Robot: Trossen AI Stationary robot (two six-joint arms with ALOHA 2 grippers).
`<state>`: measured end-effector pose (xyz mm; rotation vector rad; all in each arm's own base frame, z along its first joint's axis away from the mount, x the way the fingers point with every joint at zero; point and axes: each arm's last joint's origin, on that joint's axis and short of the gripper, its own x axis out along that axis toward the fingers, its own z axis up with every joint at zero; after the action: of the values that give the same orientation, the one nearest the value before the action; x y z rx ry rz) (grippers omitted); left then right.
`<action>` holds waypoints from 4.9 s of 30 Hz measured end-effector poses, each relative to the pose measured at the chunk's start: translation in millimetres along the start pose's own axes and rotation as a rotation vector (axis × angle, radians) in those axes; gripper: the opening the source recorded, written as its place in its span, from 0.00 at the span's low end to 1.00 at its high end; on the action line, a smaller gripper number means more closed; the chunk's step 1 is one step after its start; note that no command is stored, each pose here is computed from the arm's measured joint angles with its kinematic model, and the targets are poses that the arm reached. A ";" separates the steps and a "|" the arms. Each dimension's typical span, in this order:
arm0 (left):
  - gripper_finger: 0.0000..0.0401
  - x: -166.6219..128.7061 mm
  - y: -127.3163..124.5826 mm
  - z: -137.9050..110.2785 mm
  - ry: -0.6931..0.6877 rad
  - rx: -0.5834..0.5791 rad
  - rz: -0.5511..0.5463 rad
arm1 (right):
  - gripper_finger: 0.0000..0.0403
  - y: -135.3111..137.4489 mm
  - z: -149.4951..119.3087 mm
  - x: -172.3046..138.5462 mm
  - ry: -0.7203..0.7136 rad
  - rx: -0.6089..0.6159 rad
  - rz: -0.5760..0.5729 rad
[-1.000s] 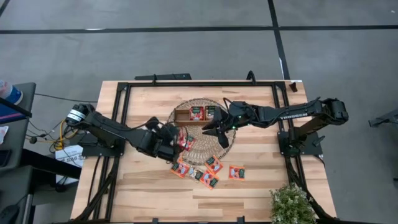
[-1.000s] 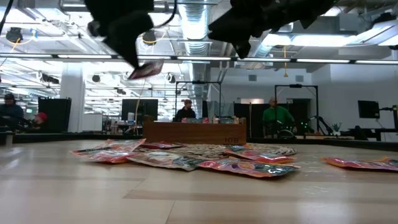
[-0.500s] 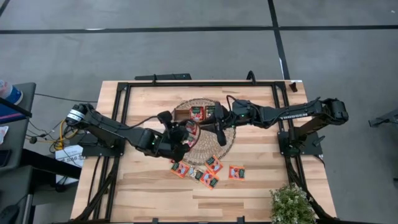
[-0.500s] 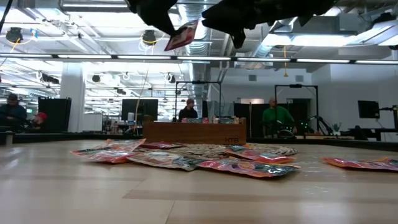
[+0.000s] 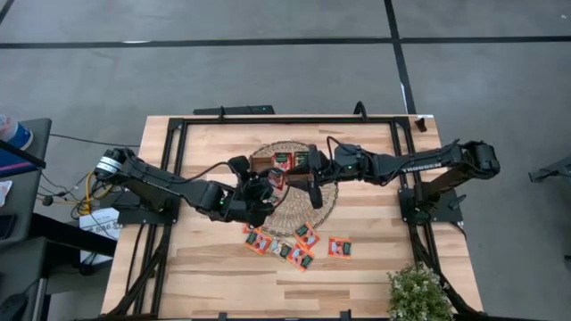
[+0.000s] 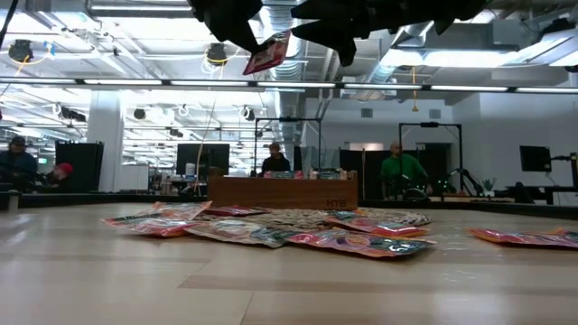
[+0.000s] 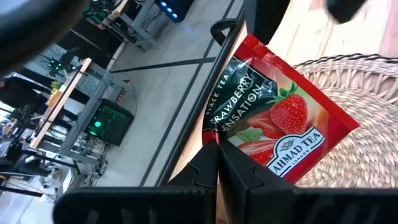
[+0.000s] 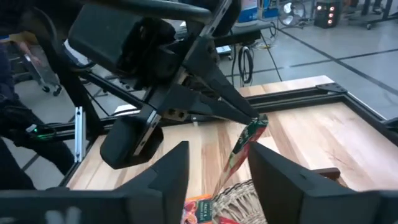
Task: Pick & Place Tea
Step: Put the left red tea bag into the middle section of the wooden organizer, then put the red tea bag into the middle section of the wooden organizer
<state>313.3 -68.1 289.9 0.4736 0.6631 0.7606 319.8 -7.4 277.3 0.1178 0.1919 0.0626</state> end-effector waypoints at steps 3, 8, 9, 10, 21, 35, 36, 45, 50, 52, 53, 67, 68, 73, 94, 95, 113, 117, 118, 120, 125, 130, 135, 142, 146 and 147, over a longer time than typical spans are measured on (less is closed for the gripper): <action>0.00 0.0 -0.1 0.6 -0.003 0.008 -0.002 | 0.46 -1.2 0.2 -0.2 -0.001 0.001 -0.003; 0.00 -0.1 -0.5 5.8 -0.034 -0.004 -0.005 | 0.53 -9.3 1.7 -1.0 -0.012 0.023 -0.029; 0.00 -0.2 -0.6 7.3 -0.042 -0.004 -0.006 | 0.53 -10.8 2.2 -1.3 -0.015 0.024 -0.033; 0.00 -0.2 -0.7 8.7 -0.051 -0.005 -0.009 | 0.53 -12.2 2.8 -1.4 -0.021 0.024 -0.037; 0.00 -0.9 -0.6 18.3 -0.108 0.009 -0.014 | 0.30 -14.6 4.5 -1.9 -0.035 -0.021 -0.039; 0.04 -1.2 -3.1 20.5 -0.128 -0.013 -0.108 | 0.00 -8.8 6.9 -1.3 -0.052 -0.141 0.018; 0.05 -1.4 -3.2 20.2 -0.127 -0.010 -0.108 | 0.00 -10.8 6.9 -1.6 -0.049 -0.139 0.011; 0.08 -13.3 10.7 12.1 -0.083 -0.043 -0.097 | 0.00 -24.7 3.2 -3.5 0.000 -0.125 -0.038; 0.08 -31.8 46.8 4.6 -0.056 -0.192 -0.118 | 0.00 -25.4 3.1 -4.1 0.005 -0.141 -0.039; 0.08 -42.0 65.9 2.9 -0.070 -0.272 -0.134 | 0.00 -27.7 2.2 -4.4 0.007 -0.141 -0.044; 0.08 -47.1 75.3 1.8 -0.078 -0.311 -0.141 | 0.00 -29.8 1.0 -4.0 0.006 -0.139 -0.048; 0.08 -65.9 119.3 -40.4 -0.136 -0.605 -0.169 | 0.00 -106.0 -76.3 32.0 0.045 0.046 -0.127; 0.08 -64.2 116.6 -42.8 -0.130 -0.609 -0.169 | 0.00 -111.8 -80.9 33.4 0.061 0.056 -0.132; 0.08 -56.4 105.1 -51.4 -0.105 -0.585 -0.159 | 0.00 -133.5 -96.8 48.3 0.099 0.108 -0.148; 0.08 -51.8 97.1 -49.9 -0.088 -0.585 -0.190 | 0.00 -142.7 -114.7 60.1 0.188 0.159 -0.187; 0.08 -51.8 97.1 -49.9 -0.088 -0.585 -0.190 | 0.00 -142.2 -114.8 60.3 0.189 0.155 -0.186; 0.08 -51.8 97.0 -49.9 -0.088 -0.586 -0.195 | 0.43 -131.3 -81.0 39.1 0.234 0.071 -0.238; 0.08 -50.4 93.5 -48.2 -0.085 -0.586 -0.210 | 0.45 -121.8 -64.3 27.0 0.265 0.002 -0.351; 0.08 -49.3 91.1 -47.7 -0.080 -0.581 -0.219 | 0.44 -118.4 -59.7 24.0 0.268 -0.014 -0.374; 0.08 -45.6 83.3 -46.0 -0.067 -0.567 -0.240 | 0.44 -110.9 -50.0 16.7 0.276 -0.040 -0.403; 0.08 -23.2 52.1 -46.0 0.035 -0.482 -0.297 | 0.40 -85.0 -24.8 -2.7 0.274 -0.106 -0.362; 0.08 16.0 15.3 -50.8 0.191 -0.460 -0.378 | 0.38 -60.6 -4.1 -27.6 0.278 -0.148 -0.313; 0.08 43.5 -20.2 -55.6 0.287 -0.484 -0.469 | 0.41 -42.7 16.0 -60.6 0.259 -0.178 -0.291; 0.09 50.5 -36.2 -58.4 0.396 -0.641 -0.449 | 0.48 -22.0 34.6 -112.1 0.236 -0.187 -0.272; 0.13 59.1 -48.0 -65.4 0.485 -0.721 -0.457 | 0.53 -12.6 40.8 -129.4 0.199 -0.198 -0.253; 0.14 60.8 -51.2 -66.8 0.499 -0.731 -0.461 | 0.53 -10.3 41.6 -132.2 0.194 -0.201 -0.246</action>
<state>323.9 -44.7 189.4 -0.5435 0.8549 0.6232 198.9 -32.0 341.3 -0.1132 0.3906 -0.1527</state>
